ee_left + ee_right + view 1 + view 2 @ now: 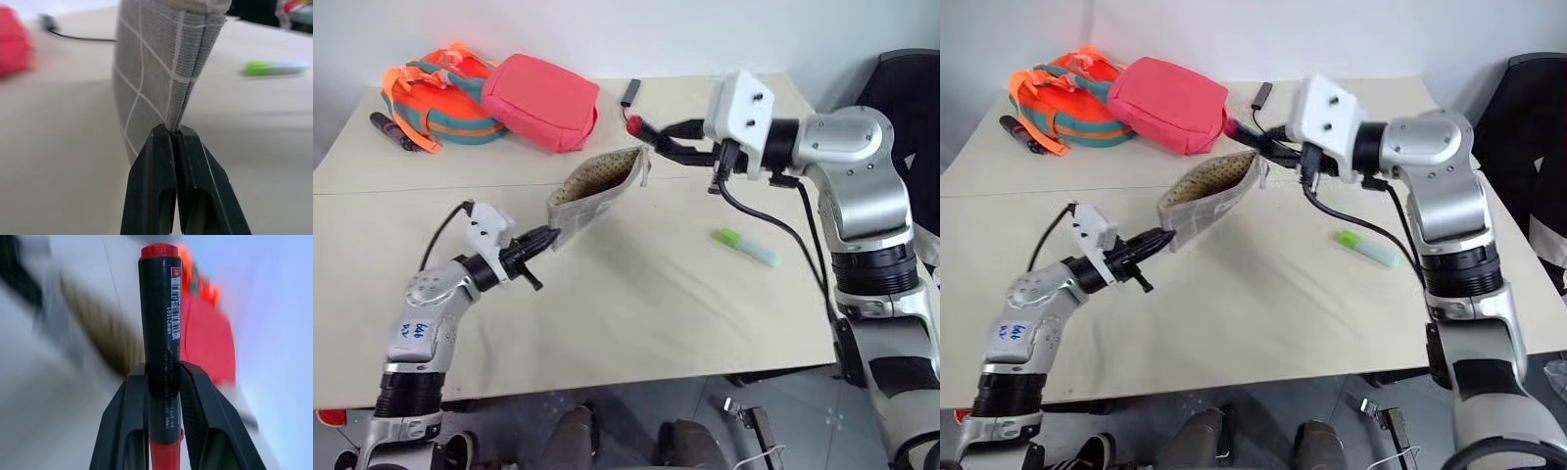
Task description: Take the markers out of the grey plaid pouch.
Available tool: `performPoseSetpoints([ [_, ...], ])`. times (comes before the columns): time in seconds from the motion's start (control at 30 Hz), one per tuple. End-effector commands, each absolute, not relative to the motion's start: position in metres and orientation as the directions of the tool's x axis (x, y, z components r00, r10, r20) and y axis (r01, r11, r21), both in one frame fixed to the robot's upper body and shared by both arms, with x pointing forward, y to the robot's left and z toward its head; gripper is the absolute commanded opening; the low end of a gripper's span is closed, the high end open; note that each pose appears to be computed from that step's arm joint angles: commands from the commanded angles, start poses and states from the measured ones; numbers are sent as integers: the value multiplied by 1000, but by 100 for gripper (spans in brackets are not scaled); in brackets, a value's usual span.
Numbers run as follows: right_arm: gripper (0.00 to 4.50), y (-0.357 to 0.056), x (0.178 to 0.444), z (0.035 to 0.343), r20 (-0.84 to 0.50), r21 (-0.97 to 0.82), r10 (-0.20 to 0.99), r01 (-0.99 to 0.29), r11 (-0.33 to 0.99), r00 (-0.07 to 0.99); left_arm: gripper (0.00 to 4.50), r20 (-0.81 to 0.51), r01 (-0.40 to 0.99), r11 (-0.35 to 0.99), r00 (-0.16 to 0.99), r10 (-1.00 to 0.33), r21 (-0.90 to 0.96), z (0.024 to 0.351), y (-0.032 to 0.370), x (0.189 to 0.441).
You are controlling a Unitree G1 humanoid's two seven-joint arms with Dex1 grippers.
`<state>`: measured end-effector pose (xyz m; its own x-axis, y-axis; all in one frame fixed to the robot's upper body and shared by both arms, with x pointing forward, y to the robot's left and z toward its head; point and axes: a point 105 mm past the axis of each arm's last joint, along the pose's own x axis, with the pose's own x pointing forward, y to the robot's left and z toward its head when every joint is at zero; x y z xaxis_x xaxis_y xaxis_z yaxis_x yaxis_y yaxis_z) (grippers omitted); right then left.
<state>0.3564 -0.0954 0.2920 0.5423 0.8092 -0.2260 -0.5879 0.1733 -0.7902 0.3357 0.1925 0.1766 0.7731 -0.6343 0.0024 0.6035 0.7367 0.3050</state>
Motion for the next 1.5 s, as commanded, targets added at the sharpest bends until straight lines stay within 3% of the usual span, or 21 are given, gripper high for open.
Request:
performPoseSetpoints([
  [0.03,52,-128,367,236,-426,-798,659,-600,49,620,0,33,339,695,886,-463,634,208,233,337],
  [0.2,52,-134,357,184,-526,-744,613,-668,5,590,0,32,132,472,945,-325,872,223,266,329],
  [0.37,52,-130,357,173,-509,-735,623,-677,46,595,0,-23,114,293,954,-299,949,202,266,313],
  [0.57,52,-125,357,165,-506,-723,630,-688,62,589,0,-134,206,313,962,-238,927,148,264,295],
  [0.73,52,-128,357,155,-521,-672,629,-732,116,578,0,-118,209,402,964,-239,891,139,258,293],
  [0.93,253,-129,358,154,-510,-658,629,-737,153,586,0,-120,227,443,959,-256,867,138,254,297],
  [1.03,359,-131,356,155,-516,-652,631,-743,150,579,74,-114,272,536,944,-310,799,137,243,298],
  [1.3,360,-122,349,189,-331,-596,744,-740,312,580,329,-111,343,612,917,-384,713,141,237,283],
  [1.4,360,-119,332,201,-251,-493,816,-794,355,520,423,-81,382,673,897,-434,634,146,234,270],
  [1.5,360,-125,312,206,-190,-391,854,-835,387,484,423,-12,409,751,881,-472,518,157,238,252],
])
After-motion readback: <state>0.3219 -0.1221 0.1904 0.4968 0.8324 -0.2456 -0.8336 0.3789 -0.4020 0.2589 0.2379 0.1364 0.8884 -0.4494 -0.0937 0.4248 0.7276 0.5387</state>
